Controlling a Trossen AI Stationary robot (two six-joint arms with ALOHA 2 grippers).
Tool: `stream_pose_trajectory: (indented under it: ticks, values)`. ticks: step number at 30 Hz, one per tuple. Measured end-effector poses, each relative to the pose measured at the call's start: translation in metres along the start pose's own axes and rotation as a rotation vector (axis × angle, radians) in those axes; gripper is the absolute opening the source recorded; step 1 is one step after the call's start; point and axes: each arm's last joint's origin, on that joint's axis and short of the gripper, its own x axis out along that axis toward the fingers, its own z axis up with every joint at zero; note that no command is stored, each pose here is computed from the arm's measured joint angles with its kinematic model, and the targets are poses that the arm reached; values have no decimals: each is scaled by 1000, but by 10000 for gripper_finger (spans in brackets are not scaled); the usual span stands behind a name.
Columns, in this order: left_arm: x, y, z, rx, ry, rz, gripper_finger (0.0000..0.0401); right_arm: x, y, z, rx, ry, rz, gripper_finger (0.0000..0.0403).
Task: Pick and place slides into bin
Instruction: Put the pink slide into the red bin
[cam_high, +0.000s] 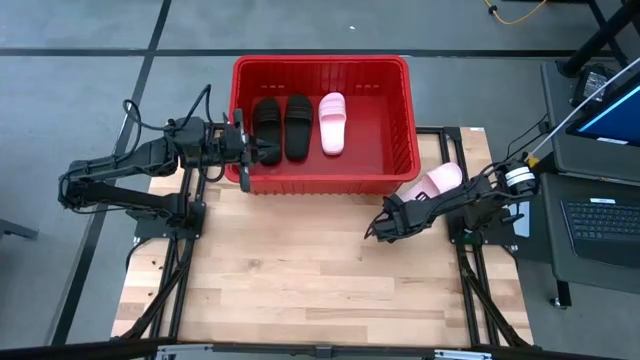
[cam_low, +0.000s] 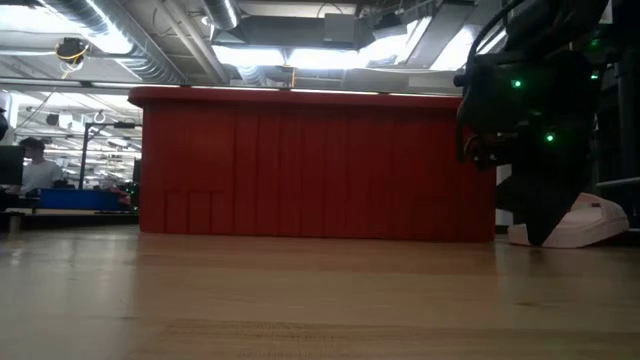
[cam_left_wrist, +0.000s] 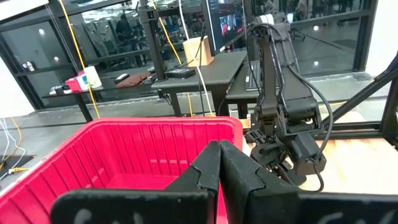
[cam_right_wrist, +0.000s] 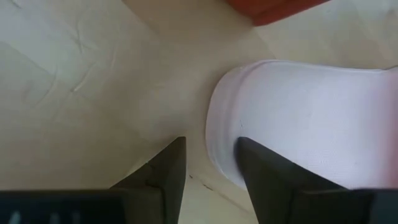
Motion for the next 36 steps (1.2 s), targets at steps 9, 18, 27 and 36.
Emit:
stream_pose_trajectory:
  ticks: [9, 18, 27, 36]
  values:
    - [0, 0, 0, 0, 1, 0, 6, 1, 0, 0, 1, -14, -12, 137]
    - [0, 0, 0, 0, 5, -1, 6, 1, -1, -1, -8, 7, -14, 18]
    - [0, 0, -1, 0, 9, -1, 6, -6, 1, 2, -11, 60, 28, 12]
    - [0, -1, -3, 1, 26, -12, 6, -50, 12, 14, -34, 112, 250, 12]
